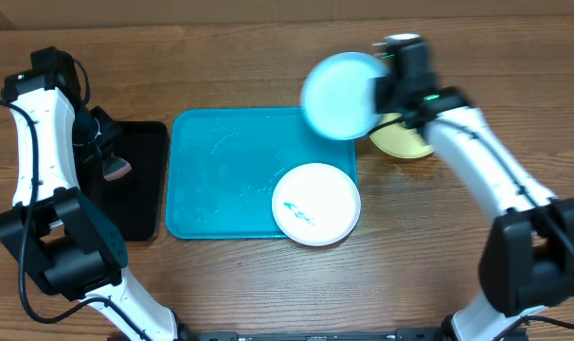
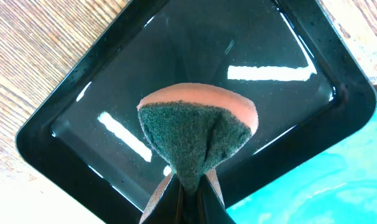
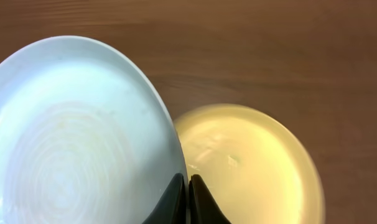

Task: Clean dirty plates on tray and stack at the side
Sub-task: 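Lift the light blue plate with the right gripper onto the yellow plate, then reach the right gripper to the white plate and grip its rim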

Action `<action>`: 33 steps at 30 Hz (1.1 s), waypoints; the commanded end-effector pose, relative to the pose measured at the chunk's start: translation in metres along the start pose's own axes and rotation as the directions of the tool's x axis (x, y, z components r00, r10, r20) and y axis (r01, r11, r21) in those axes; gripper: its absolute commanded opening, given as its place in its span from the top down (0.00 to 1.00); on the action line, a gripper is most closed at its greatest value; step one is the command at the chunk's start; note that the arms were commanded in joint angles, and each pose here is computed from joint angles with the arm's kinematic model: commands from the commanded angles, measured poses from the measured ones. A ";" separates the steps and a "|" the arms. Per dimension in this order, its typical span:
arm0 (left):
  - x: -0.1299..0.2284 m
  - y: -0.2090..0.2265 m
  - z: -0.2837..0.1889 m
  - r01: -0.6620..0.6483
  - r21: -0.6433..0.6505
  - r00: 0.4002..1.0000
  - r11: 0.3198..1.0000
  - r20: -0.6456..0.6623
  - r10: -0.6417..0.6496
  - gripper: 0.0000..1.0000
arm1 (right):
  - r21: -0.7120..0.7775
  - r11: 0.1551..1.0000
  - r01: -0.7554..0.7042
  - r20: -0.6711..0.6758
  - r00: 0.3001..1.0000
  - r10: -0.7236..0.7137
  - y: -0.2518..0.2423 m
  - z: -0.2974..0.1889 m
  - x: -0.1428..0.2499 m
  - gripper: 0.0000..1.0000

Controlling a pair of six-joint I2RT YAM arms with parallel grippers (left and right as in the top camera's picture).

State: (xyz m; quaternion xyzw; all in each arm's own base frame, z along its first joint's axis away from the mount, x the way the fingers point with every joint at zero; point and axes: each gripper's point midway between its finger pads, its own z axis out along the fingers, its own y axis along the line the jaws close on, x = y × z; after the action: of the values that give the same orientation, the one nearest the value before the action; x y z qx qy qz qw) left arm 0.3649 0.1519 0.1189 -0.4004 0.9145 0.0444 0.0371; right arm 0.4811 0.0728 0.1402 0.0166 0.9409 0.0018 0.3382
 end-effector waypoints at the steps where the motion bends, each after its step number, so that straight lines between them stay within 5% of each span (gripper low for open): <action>1: -0.005 -0.003 -0.018 -0.016 0.032 0.999 0.999 0.046 0.015 0.96 | -0.043 0.976 -0.215 -0.050 0.976 0.213 -0.037 0.004 0.002 0.96; 8: -0.006 -0.003 -0.018 -0.016 0.033 0.999 0.999 0.048 0.015 0.96 | 0.085 0.942 -0.325 -0.130 0.934 0.334 -0.110 0.015 0.029 0.96; 19: -0.006 -0.004 -0.018 -0.016 0.034 0.999 0.999 0.050 0.014 0.96 | 0.118 0.936 -0.331 -0.200 0.916 0.348 -0.118 0.064 0.058 0.96; 22: -0.006 -0.004 -0.018 -0.016 0.035 0.999 0.999 0.050 0.014 0.96 | 0.107 0.937 -0.333 -0.229 0.909 0.349 -0.115 0.070 0.066 0.66; 33: -0.008 -0.004 -0.018 -0.016 0.037 0.998 0.999 0.055 0.014 0.96 | -0.152 0.928 -0.341 -0.227 0.925 0.303 -0.068 0.011 0.033 0.55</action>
State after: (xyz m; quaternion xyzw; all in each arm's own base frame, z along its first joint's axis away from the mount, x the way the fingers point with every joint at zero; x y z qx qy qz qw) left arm 0.3669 0.1520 0.1190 -0.4003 0.9145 0.0422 0.0408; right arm 0.4554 -0.0176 0.0526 0.1710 0.9635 0.0916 0.1846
